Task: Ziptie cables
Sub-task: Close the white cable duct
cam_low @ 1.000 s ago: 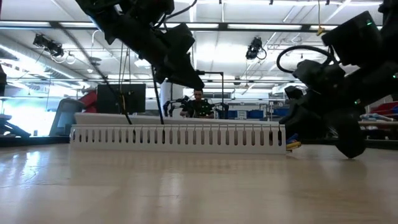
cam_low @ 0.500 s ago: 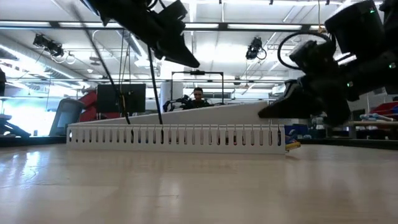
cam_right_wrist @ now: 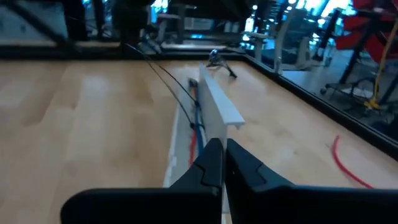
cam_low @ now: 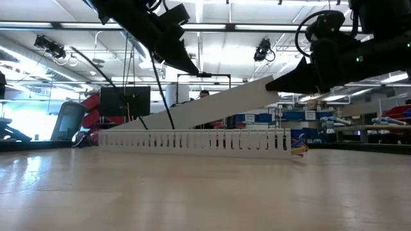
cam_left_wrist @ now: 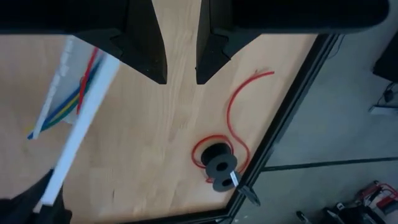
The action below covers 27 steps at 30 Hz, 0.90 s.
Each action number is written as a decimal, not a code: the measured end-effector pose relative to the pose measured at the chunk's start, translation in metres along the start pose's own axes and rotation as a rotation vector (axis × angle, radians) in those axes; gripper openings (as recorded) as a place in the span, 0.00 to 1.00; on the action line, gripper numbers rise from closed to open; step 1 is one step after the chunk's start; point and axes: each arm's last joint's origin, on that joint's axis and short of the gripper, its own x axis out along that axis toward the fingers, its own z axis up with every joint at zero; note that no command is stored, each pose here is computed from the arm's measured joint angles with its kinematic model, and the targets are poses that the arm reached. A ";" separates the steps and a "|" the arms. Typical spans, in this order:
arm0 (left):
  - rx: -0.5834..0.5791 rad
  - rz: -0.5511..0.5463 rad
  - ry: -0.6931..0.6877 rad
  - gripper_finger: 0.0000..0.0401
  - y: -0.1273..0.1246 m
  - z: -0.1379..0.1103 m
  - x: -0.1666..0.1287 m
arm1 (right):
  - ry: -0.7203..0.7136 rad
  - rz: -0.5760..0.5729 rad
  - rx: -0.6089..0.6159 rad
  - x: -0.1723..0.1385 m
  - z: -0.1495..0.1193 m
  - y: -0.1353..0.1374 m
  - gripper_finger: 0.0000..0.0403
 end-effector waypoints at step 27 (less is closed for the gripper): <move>0.059 -0.022 0.058 0.24 -0.005 -0.006 -0.002 | -0.080 -0.258 0.408 -0.038 0.003 0.024 0.00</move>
